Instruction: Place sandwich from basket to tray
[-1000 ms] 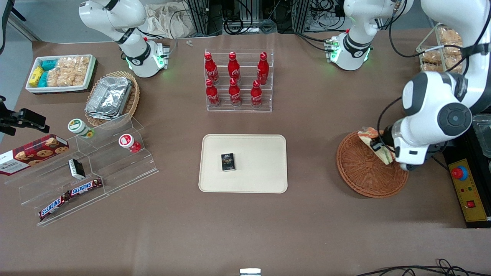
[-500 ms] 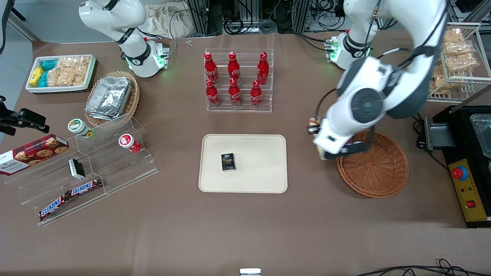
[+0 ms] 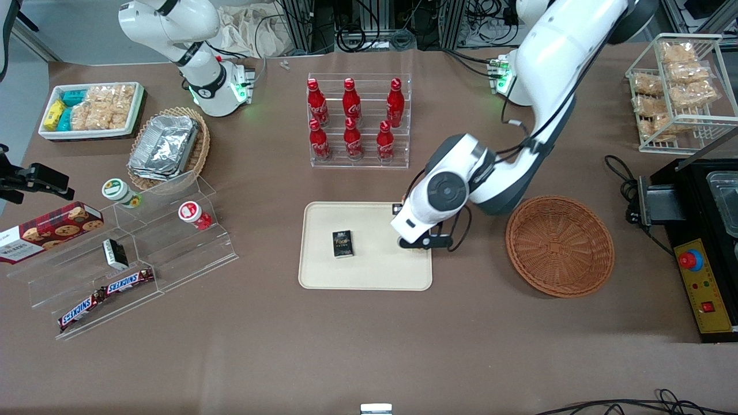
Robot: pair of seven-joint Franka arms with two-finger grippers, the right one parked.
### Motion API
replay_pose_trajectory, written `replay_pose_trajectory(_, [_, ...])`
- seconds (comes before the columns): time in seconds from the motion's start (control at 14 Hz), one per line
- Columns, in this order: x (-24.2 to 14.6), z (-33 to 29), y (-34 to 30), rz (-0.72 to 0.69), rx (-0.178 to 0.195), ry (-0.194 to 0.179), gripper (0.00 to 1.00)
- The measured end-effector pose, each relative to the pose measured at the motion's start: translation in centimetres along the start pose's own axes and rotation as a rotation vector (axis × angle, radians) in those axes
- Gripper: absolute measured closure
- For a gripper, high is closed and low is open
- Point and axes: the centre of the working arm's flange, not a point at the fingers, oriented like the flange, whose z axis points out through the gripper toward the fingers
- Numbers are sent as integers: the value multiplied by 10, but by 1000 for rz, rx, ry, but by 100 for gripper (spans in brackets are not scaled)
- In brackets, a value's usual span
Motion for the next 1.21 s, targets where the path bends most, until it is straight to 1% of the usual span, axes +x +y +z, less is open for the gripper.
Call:
replay_pose_trajectory(0.14, [17, 17, 3, -5, 22, 24, 80])
replay_pose_trajectory(0.29, [30, 22, 4, -11, 20, 37, 80])
replay_pose_trajectory(0.57, [36, 22, 2, -18, 19, 44, 80])
replay_pose_trajectory(0.71, [36, 23, 2, -22, 20, 42, 76])
replay_pose_trajectory(0.79, [36, 24, 2, -23, 20, 41, 68])
replay_pose_trajectory(1.0, [37, 23, 2, -25, 21, 41, 38])
replay_pose_trajectory(1.14, [37, 21, 0, -28, 34, 30, 20])
replay_pose_trajectory(1.21, [36, 18, -1, -33, 46, 19, 9])
